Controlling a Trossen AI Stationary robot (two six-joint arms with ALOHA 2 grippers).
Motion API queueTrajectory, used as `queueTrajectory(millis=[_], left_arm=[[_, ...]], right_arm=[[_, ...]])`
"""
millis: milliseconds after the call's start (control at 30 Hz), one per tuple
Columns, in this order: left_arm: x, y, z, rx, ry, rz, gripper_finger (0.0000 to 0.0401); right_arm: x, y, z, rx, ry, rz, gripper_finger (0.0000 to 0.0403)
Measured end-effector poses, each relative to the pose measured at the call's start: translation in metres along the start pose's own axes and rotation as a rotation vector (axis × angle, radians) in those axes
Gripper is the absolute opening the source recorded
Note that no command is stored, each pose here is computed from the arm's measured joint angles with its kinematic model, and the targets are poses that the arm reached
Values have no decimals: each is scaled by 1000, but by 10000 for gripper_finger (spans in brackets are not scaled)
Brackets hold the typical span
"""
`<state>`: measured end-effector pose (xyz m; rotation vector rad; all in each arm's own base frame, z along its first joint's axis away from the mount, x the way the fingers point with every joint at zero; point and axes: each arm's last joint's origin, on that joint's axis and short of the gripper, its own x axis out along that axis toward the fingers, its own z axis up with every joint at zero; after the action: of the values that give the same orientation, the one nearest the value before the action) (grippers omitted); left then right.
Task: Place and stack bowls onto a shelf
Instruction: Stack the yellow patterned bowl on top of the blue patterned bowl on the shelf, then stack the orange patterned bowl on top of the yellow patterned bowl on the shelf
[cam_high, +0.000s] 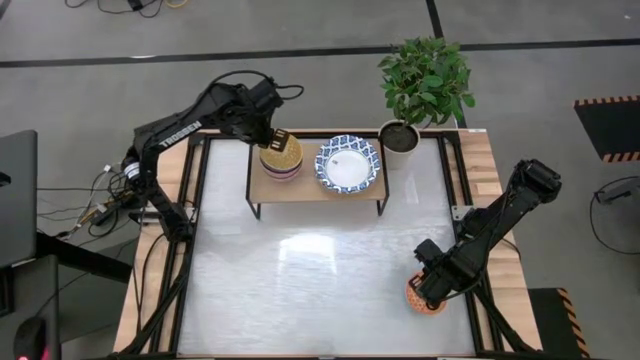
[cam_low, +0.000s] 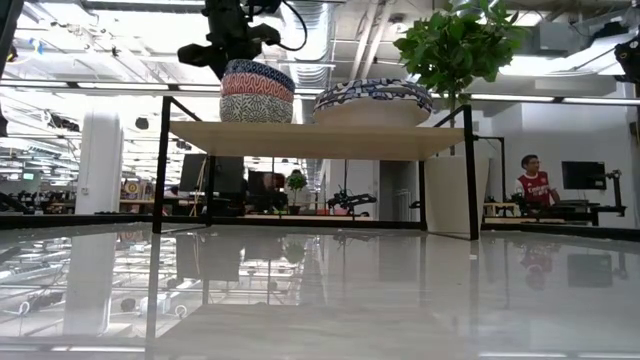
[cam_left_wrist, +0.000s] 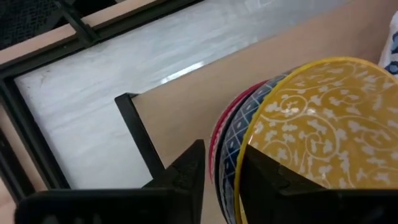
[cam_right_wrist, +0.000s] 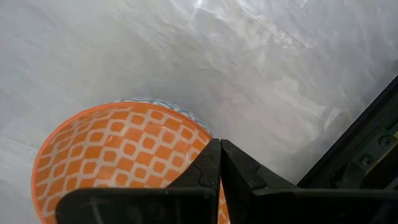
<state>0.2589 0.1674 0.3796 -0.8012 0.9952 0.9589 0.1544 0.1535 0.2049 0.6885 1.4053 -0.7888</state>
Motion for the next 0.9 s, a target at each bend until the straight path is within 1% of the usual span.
queueTrajectory(millis=[133, 300, 433, 533, 667, 800, 900], left_arm=[[-11, 4, -3, -7, -30, -24, 79], [-35, 14, -11, -14, -84, -55, 99], [-56, 22, -18, -57, -148, -100, 113], [-58, 21, -18, -67, -165, -116, 116], [-56, 18, -20, -9, -155, -103, 117], [-58, 15, -23, 16, -154, -107, 113], [-67, 15, -31, 53, -125, -193, 106]], right_arm=[[0, 0, 0, 0, 0, 0, 33], [0, 0, 0, -1, 1, 0, 33], [0, 0, 0, -21, 0, 0, 33], [0, 0, 1, -19, 1, 0, 33], [0, 0, 1, -20, 0, 0, 33], [0, 1, 3, -35, 1, 0, 33], [0, 1, 3, -37, 1, 0, 33]])
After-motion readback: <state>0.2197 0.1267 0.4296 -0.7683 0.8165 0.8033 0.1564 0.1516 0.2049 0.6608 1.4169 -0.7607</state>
